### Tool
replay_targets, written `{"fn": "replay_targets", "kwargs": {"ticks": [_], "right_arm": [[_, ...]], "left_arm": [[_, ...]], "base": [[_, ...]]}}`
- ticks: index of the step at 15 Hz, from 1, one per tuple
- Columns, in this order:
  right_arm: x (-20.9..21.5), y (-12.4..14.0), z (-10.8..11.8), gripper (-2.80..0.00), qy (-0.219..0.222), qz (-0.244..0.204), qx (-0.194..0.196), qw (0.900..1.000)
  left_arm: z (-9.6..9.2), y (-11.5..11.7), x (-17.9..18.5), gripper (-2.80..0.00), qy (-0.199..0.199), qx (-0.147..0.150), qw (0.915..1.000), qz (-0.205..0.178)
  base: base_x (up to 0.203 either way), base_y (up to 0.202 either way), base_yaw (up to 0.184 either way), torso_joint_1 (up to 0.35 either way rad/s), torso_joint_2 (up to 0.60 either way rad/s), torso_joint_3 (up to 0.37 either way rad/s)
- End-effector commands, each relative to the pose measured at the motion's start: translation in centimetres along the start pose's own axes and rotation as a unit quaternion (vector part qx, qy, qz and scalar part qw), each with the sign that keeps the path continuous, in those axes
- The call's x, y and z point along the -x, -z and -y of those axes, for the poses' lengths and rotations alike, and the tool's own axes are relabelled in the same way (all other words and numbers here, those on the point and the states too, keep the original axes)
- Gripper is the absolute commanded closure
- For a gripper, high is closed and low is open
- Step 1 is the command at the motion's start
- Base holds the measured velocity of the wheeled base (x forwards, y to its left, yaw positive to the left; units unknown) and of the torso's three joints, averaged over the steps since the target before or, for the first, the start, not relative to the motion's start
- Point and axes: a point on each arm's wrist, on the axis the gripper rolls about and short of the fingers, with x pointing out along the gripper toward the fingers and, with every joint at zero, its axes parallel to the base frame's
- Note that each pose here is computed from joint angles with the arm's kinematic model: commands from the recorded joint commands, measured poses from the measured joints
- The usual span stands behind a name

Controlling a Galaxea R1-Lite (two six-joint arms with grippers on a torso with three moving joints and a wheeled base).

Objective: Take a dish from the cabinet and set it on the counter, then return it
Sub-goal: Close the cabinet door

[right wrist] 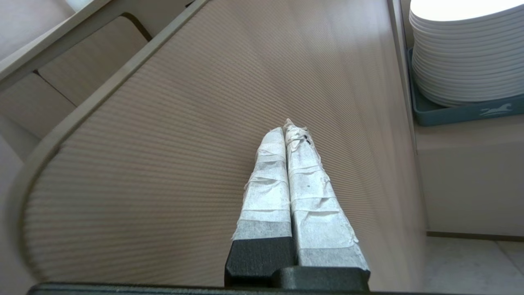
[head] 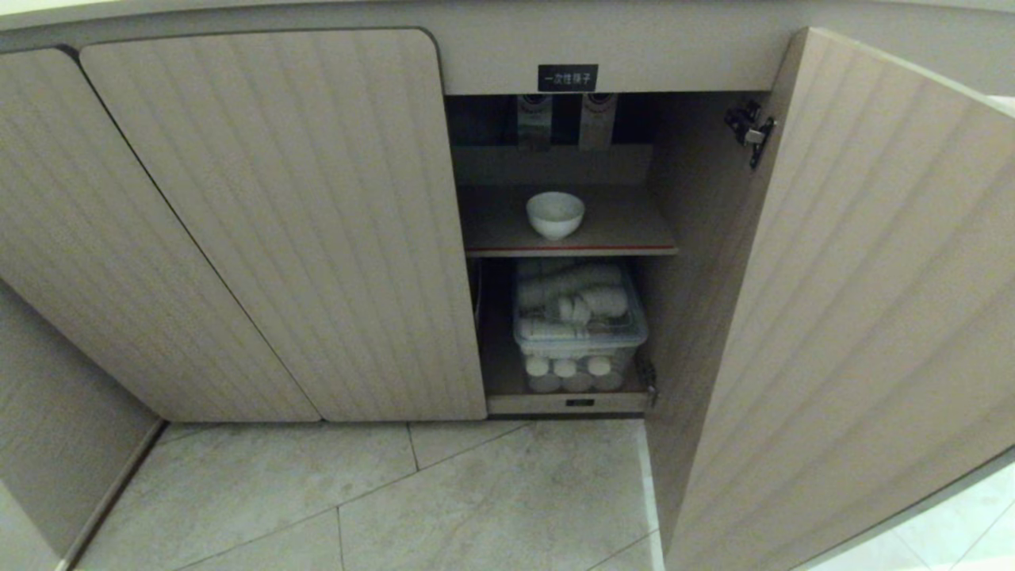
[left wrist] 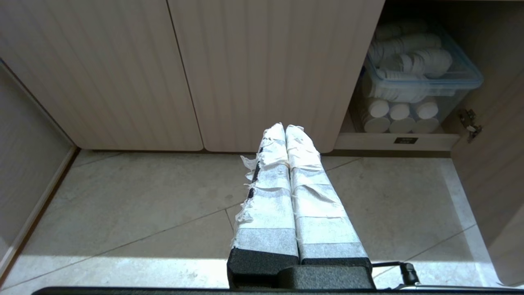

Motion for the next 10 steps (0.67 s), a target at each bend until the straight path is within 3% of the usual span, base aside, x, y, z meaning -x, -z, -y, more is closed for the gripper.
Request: {"fn": "replay_targets", "kwargs": {"ticks": [1,7,10], "right_arm": [[-1.0,0.4,0.2,0.0,0.002,-0.008,-0.013,1.0],[-3.5,1.1,0.4,0.0,0.0,-0.013,-0.023,1.0],[-4.9,1.5,0.5,0.0,-0.022,-0.021,-0.023,0.999]], "left_arm": [[0.0,0.0,0.0,0.0,0.0,0.0,1.0,0.001],[0.0,0.0,0.0,0.0,0.0,0.0,1.0,0.001],[0.0,0.0,0.0,0.0,0.0,0.0,1.0,0.001]], "base": [[0.0,0.0,0.0,0.0,0.0,0.0],[0.0,0.0,0.0,0.0,0.0,0.0],[0.0,0.0,0.0,0.0,0.0,0.0]]}}
